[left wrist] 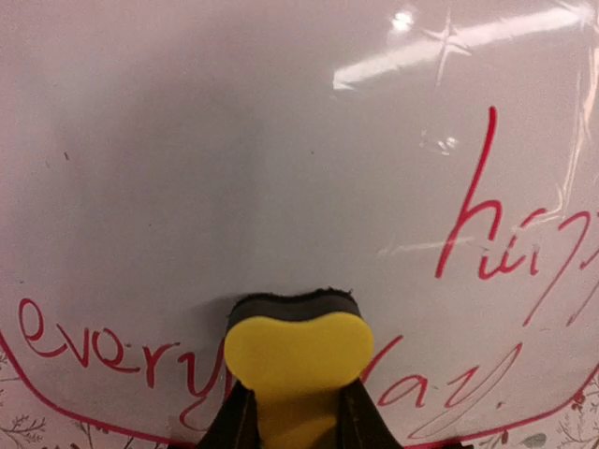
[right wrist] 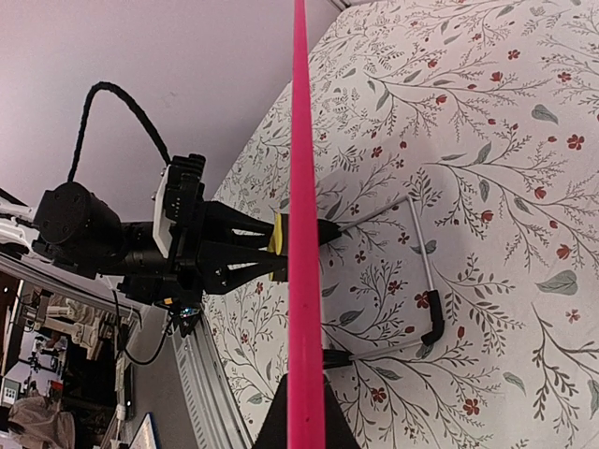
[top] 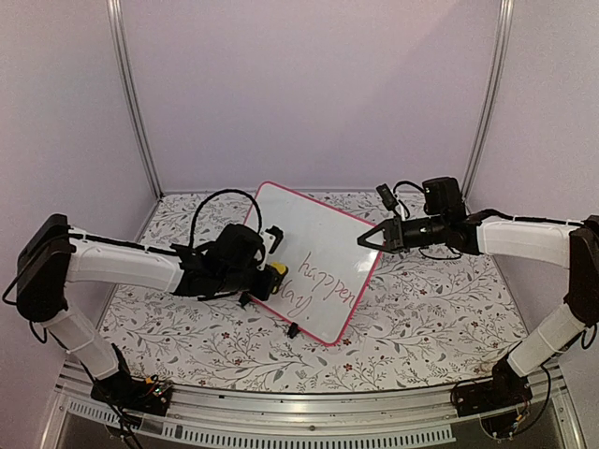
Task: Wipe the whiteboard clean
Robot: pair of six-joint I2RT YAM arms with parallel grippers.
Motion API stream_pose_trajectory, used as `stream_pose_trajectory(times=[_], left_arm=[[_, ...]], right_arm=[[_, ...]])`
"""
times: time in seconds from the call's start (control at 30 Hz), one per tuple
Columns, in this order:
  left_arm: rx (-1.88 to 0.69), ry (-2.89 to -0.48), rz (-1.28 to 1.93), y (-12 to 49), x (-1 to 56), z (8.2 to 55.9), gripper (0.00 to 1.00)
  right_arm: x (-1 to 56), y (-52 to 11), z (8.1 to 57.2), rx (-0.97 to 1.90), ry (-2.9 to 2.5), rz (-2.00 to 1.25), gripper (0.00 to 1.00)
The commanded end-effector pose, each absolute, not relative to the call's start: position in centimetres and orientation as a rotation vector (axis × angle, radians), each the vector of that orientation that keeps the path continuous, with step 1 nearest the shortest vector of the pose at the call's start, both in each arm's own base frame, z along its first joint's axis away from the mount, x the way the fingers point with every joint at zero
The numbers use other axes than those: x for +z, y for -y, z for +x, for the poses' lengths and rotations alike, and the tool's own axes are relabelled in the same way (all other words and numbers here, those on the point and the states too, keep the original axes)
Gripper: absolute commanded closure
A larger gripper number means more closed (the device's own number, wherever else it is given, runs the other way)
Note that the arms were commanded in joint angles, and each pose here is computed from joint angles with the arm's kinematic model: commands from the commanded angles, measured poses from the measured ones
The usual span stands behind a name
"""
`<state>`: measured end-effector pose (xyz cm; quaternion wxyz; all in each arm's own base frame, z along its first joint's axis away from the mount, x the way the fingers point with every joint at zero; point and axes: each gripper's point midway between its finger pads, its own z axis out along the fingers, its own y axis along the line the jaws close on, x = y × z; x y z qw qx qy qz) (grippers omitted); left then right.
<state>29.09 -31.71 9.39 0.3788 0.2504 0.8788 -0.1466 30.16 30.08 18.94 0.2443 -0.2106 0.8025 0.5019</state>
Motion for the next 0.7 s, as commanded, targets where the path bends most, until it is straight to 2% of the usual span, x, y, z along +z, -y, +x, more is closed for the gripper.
stream_pose_trajectory(times=[0.0, 0.13, 0.37, 0.67], left_arm=[[-0.328, -2.370, 0.732, 30.5, 5.7, 25.9, 1.00], [-0.297, -2.335, 0.718, 30.7, 6.5, 26.8, 1.00], [-0.314, -2.183, 0.646, 33.0, 11.3, 31.7, 1.00], [-0.355, -2.081, 0.697, 36.8, 14.9, 34.9, 1.00]], right_arm=[[13.4, -30.6, 25.8, 1.399, -2.425, -0.653, 1.00], [13.0, -30.6, 25.8, 1.398, -2.432, -0.656, 1.00], [12.3, -30.7, 25.9, 1.404, -2.450, -0.656, 1.00], [11.9, -30.7, 25.8, 1.402, -2.462, -0.656, 1.00]])
